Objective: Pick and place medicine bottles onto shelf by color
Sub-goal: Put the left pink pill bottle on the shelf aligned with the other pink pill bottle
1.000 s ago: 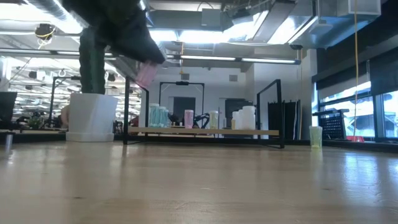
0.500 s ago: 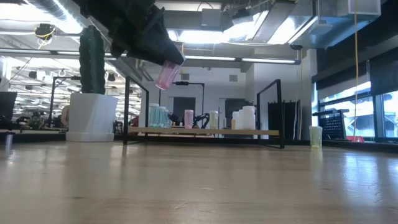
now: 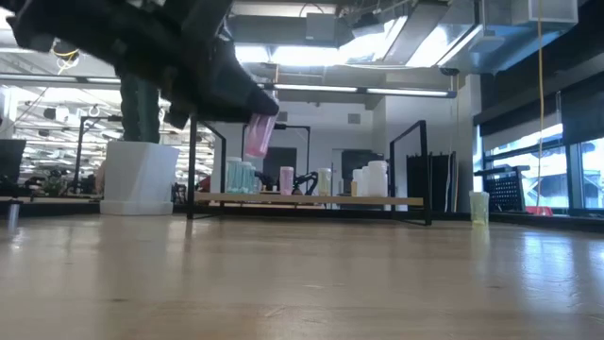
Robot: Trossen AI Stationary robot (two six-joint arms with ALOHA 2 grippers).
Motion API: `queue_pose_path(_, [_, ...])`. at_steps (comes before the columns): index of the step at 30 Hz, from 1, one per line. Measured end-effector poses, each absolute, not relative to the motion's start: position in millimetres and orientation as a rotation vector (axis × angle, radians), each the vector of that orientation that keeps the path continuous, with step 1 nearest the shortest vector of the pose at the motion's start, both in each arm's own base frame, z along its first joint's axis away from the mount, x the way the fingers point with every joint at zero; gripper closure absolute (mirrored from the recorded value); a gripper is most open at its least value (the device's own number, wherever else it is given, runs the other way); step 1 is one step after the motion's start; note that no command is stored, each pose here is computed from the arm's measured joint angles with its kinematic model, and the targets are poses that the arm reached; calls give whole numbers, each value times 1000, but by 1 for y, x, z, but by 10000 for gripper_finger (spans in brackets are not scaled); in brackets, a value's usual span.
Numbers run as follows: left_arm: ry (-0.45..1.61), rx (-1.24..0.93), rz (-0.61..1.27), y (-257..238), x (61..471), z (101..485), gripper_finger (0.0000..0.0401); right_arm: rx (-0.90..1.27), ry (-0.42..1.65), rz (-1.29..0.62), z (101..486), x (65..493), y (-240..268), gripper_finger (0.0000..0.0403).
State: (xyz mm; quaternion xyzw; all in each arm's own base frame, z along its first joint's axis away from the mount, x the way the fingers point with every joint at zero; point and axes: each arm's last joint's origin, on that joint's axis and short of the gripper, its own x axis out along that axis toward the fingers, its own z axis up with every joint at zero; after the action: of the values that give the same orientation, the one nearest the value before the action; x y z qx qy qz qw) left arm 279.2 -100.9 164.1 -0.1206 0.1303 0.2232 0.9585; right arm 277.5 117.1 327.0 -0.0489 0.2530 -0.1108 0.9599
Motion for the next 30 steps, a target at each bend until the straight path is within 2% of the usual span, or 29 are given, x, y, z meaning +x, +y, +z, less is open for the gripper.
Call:
queue_pose_path(18, [280,-205,486,-65,255,131,317,-98,513,-225,327,277,117,194])
queue_pose_path(30, [337,-213,517,-56,236,112,303,-98,513,-225,327,277,117,194])
